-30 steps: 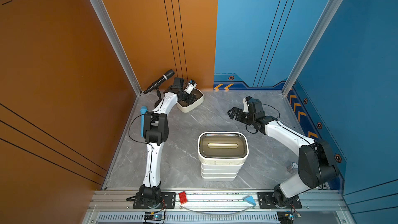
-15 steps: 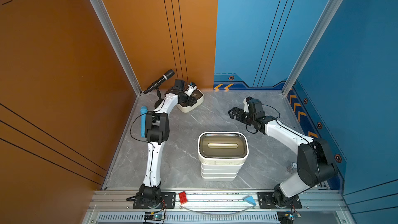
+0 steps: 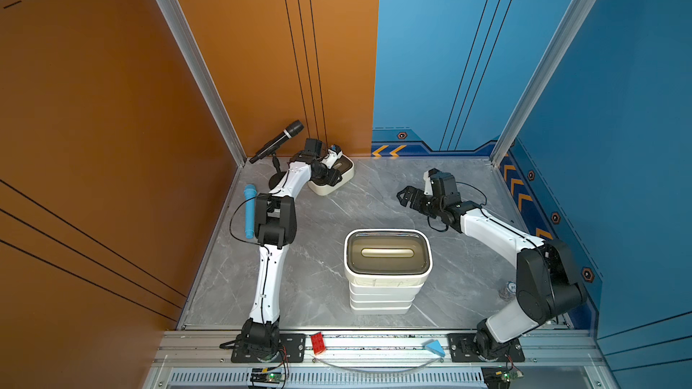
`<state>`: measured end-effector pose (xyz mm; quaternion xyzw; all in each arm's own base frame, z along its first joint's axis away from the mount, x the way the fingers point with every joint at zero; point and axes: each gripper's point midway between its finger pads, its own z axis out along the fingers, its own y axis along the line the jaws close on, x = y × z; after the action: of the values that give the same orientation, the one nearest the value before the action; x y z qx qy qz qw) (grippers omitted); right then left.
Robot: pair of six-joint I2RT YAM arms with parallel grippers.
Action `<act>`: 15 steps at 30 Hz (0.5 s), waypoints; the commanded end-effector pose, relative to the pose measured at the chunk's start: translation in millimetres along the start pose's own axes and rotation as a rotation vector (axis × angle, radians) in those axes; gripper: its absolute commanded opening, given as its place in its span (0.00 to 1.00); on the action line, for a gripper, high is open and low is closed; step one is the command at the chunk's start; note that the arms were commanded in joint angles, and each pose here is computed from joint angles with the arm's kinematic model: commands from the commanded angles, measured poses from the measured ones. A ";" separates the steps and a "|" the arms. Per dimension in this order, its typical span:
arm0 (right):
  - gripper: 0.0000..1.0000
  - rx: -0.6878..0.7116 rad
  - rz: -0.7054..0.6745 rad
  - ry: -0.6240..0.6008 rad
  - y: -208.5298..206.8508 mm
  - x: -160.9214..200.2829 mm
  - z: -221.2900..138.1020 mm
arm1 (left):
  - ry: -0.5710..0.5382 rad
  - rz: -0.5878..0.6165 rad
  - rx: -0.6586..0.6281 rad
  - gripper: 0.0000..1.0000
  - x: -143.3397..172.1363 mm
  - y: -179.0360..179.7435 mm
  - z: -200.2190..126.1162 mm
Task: Stack the tissue boxes
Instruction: Pick up the tissue box from the center of the board.
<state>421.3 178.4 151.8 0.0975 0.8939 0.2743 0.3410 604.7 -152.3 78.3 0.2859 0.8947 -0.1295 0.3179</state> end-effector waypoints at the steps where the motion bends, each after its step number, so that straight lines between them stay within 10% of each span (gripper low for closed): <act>1: 1.00 -0.007 0.023 0.005 -1.9 0.7 3.4 | 0.032 0.009 -0.013 0.65 5.8 5.1 0.2; 15: 1.00 -0.007 0.032 0.009 -1.6 2.8 -1.0 | 0.020 0.043 0.002 0.52 0.5 -1.8 -5.0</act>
<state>420.7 179.4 151.7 0.1031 0.8932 0.2794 0.3369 602.2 -151.8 76.5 0.2956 0.8941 -0.1260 0.3120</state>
